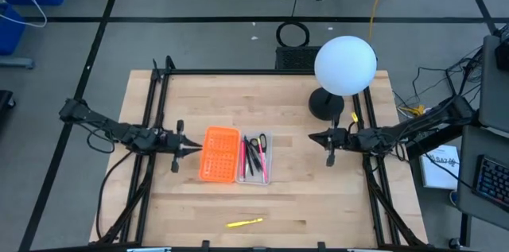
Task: Pick & place school supplies into a supply box
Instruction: Put the yellow pen into the transparent supply box
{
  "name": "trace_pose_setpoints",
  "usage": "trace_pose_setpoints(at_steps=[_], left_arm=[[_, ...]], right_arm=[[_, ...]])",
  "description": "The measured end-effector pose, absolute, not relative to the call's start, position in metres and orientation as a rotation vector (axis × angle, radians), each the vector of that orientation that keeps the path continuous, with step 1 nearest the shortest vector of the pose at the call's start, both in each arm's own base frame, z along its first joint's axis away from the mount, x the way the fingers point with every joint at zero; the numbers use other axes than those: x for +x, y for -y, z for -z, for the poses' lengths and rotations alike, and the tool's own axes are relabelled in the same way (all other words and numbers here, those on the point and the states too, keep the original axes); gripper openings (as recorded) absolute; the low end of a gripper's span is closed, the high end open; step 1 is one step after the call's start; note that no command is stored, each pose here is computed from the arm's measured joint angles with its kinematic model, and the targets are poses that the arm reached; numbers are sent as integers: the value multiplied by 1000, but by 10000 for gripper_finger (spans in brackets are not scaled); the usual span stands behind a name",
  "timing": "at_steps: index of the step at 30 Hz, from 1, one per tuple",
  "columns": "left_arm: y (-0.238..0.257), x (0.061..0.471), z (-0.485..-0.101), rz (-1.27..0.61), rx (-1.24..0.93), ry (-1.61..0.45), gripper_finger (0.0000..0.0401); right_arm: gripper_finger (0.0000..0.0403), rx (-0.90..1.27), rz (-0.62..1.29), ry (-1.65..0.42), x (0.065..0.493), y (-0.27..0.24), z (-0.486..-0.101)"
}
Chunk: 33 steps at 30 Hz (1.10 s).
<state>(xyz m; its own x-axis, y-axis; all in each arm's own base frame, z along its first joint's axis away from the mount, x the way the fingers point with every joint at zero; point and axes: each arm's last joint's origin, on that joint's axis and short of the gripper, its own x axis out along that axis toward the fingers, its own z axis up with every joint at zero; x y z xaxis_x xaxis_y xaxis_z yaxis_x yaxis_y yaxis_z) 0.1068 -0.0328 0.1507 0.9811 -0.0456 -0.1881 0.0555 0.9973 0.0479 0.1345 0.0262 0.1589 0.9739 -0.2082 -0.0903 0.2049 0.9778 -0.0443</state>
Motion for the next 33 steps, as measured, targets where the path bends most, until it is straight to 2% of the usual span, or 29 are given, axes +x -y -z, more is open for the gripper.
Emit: trace_pose_setpoints(at_steps=[8,12,16,21,33], left_arm=[[34,109,-148,47,49,-214,49],[31,109,-148,-31,65,-209,49],[29,109,-149,-116,-1,-195,49],[29,109,-149,-133,-74,-188,49],[28,110,-152,-177,-105,-190,49]], right_arm=[[0,-76,205,-19,133,-26,-166],[0,-92,178,22,132,-26,-171],[0,-123,151,88,130,-27,-178],[0,-114,156,154,124,-25,-186],[0,-113,59,191,121,-27,-189]])
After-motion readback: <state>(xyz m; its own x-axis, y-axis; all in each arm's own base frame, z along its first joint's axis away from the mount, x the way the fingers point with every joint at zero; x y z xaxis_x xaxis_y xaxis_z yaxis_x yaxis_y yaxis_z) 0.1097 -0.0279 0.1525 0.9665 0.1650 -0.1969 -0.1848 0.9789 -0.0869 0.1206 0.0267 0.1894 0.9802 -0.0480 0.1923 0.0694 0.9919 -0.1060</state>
